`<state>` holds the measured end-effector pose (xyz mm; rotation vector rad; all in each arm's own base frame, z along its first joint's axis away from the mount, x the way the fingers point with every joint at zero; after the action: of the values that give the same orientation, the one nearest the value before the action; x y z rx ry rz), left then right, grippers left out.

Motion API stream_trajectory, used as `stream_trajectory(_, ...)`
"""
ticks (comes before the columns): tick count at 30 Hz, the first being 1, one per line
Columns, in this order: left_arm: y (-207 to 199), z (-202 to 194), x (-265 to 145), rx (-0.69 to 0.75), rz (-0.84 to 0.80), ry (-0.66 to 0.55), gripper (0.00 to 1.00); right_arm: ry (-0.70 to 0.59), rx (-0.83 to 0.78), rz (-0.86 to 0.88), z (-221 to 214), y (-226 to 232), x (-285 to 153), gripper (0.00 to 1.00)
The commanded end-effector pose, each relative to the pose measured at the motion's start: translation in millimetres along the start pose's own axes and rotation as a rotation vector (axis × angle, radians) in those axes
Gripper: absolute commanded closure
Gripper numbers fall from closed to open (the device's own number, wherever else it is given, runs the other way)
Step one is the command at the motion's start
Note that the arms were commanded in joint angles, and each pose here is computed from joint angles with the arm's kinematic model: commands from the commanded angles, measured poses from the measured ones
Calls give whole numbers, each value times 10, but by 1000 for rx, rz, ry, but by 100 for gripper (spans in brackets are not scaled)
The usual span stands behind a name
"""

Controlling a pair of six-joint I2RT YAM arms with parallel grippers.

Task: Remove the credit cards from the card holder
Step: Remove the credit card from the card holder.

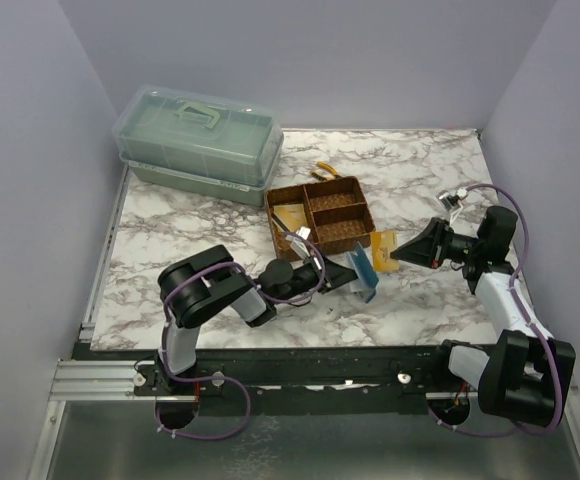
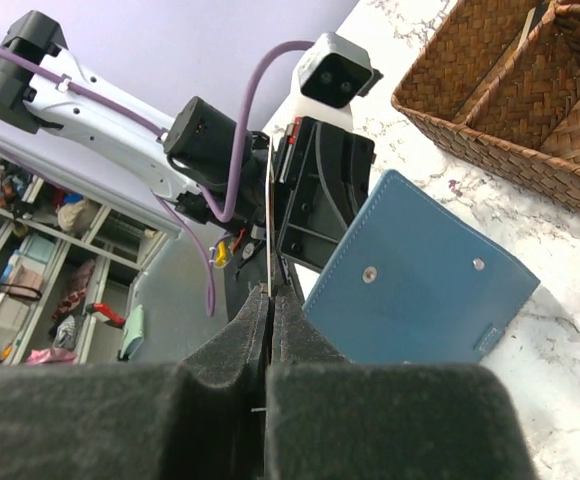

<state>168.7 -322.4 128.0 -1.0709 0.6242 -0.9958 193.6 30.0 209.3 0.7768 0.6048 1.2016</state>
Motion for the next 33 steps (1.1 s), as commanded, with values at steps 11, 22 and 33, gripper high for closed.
stream_trajectory(11,306,-209,268,-90,109,72,96,64,-61,124,1,136,-46,100)
stream_trajectory(22,415,-258,324,-107,151,90,69,48,-51,104,14,97,-51,100)
stream_trajectory(33,100,-78,-24,33,148,-29,51,18,-73,66,25,77,-41,100)
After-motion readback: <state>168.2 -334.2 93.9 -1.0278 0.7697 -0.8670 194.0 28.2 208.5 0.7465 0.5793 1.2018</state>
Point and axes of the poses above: each gripper's point midway between its finger pads, its own x axis out along the fingers, its own y axis along the line the jaws close on, z = x × y, the point moved 10 cm from there along -x, back along the fingers, and after that the axes turned 6 degrees about x, right-handed, at the moved point
